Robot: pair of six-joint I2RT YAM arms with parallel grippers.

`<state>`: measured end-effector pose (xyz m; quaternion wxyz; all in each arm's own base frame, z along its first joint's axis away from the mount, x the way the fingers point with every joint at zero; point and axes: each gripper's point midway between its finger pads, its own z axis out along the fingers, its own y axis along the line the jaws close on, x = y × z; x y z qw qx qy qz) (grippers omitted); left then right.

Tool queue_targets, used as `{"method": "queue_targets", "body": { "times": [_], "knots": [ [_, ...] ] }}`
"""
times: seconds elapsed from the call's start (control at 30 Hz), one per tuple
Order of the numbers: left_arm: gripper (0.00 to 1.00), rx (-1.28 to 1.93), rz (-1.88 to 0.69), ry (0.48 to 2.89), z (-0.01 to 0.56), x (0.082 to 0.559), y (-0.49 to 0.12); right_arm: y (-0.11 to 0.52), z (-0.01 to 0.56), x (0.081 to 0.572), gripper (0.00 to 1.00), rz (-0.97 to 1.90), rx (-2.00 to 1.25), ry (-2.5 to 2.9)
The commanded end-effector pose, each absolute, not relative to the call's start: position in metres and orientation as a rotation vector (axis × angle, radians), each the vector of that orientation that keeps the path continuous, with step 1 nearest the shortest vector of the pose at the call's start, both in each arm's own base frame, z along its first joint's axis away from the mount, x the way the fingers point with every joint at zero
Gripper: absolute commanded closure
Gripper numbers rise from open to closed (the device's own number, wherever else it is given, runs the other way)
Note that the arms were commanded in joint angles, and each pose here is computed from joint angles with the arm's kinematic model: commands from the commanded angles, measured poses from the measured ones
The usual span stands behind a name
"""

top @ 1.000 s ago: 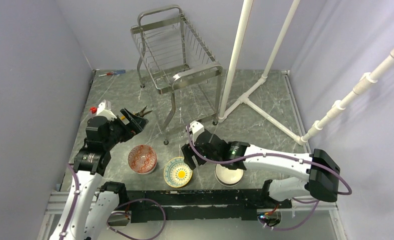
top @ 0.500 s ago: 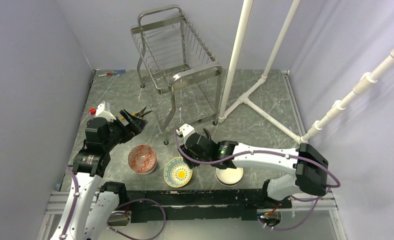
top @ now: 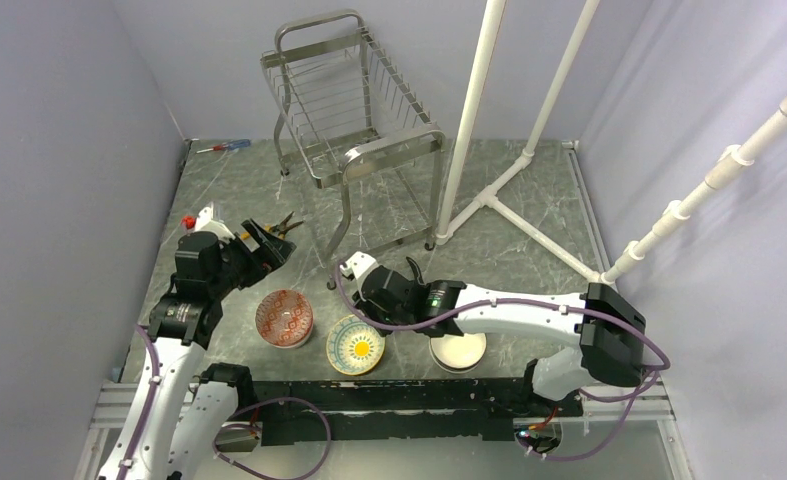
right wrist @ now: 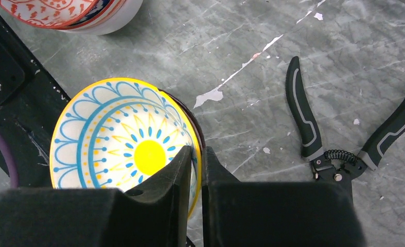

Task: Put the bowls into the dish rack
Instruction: Pick up the bowl from the center of the board.

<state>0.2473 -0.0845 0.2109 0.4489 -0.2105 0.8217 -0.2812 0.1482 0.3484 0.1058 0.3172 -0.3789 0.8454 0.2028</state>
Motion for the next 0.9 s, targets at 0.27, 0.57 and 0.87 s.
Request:
{"method": "queue_targets", "body": {
  "times": [0.27, 0.57, 0.87],
  "knots": [
    [0.06, -0.497, -0.694, 2.016, 0.222, 0.247, -0.085, 0.361, 0.138, 0.155, 1.0, 0.568, -0.998, 2.136],
    [0.06, -0.483, -0.766, 2.043, 0.217, 0.247, -0.096, 0.364, 0.177, 0.157, 1.0, 0.701, -0.857, 2.033],
    [0.06, -0.384, -0.863, 2.057, 0.22, 0.245, -0.112, 0.357, 0.203, 0.173, 1.0, 0.886, -0.746, 1.987]
  ]
}}
